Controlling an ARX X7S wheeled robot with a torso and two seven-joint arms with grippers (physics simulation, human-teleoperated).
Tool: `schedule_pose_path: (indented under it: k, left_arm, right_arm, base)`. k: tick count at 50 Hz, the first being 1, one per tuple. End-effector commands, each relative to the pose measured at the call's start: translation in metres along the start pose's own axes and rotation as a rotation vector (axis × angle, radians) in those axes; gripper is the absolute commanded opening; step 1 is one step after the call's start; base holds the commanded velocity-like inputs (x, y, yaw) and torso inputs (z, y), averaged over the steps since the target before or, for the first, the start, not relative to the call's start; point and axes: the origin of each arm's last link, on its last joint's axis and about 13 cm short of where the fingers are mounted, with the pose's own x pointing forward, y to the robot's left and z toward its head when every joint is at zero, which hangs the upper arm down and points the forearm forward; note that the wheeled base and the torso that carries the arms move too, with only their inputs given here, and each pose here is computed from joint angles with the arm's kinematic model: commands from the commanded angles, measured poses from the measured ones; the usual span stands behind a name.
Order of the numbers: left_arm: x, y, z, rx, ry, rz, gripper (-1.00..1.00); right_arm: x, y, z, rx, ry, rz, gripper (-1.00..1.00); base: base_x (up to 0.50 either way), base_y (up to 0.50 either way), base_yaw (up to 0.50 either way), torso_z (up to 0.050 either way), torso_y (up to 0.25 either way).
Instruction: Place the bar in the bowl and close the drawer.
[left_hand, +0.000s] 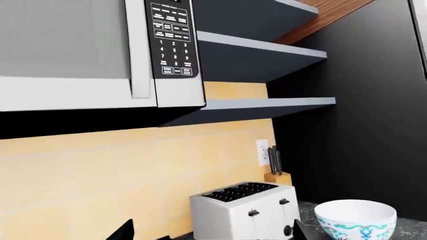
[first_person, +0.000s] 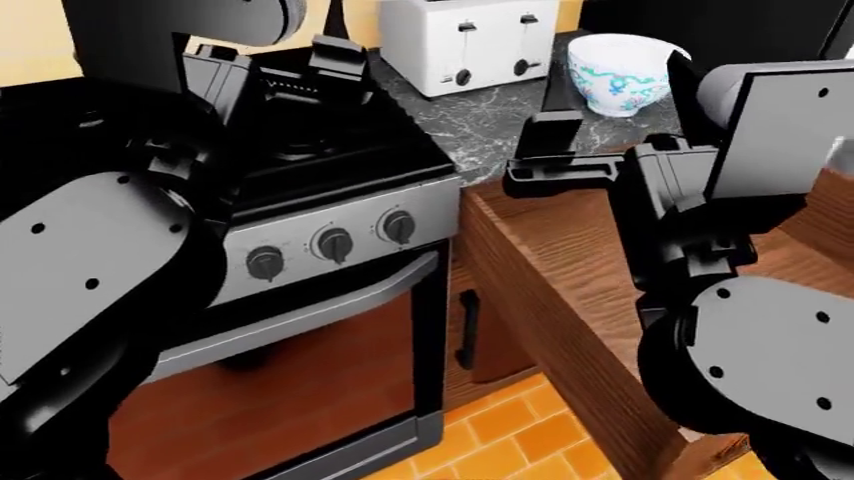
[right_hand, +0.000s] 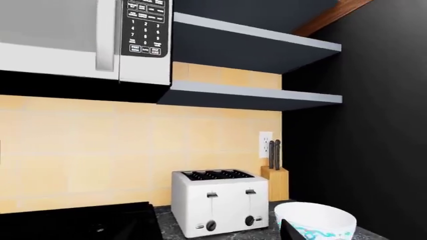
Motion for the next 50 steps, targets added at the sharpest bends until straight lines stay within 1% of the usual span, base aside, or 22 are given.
schedule_pose_path:
  k: [1, 17, 28, 32, 50]
  left_arm:
    - [-0.011, 0.007, 0.004, 0.03, 0.008, 0.019, 1.0]
    - [-0.022, 0.011, -0.006, 0.014, 0.013, 0.06, 1.0]
    - [-0.027, 0.014, -0.011, 0.012, 0.021, 0.08, 1.0]
    - [-0.028, 0.015, -0.013, 0.009, 0.023, 0.087, 1.0]
    - [-0.029, 0.016, -0.012, 0.001, 0.023, 0.097, 1.0]
  right_arm:
    - [-0.014, -0.007, 0.004, -0.012, -0.003, -0.031, 1.0]
    - [-0.026, -0.01, -0.002, -0.015, 0.015, -0.065, 1.0]
    - [-0.028, -0.011, -0.005, -0.018, 0.024, -0.076, 1.0]
    - [-0.026, -0.008, -0.006, -0.014, 0.021, -0.074, 1.0]
    - [-0.025, -0.008, -0.014, -0.005, 0.029, -0.074, 1.0]
  base:
    - [0.0, 0.0, -0.5, 0.0, 0.0]
    - [0.0, 0.0, -0.5, 0.0, 0.0]
    - [0.0, 0.0, -0.5, 0.0, 0.0]
    - [0.0, 0.0, -0.5, 0.0, 0.0]
    - [0.0, 0.0, -0.5, 0.0, 0.0]
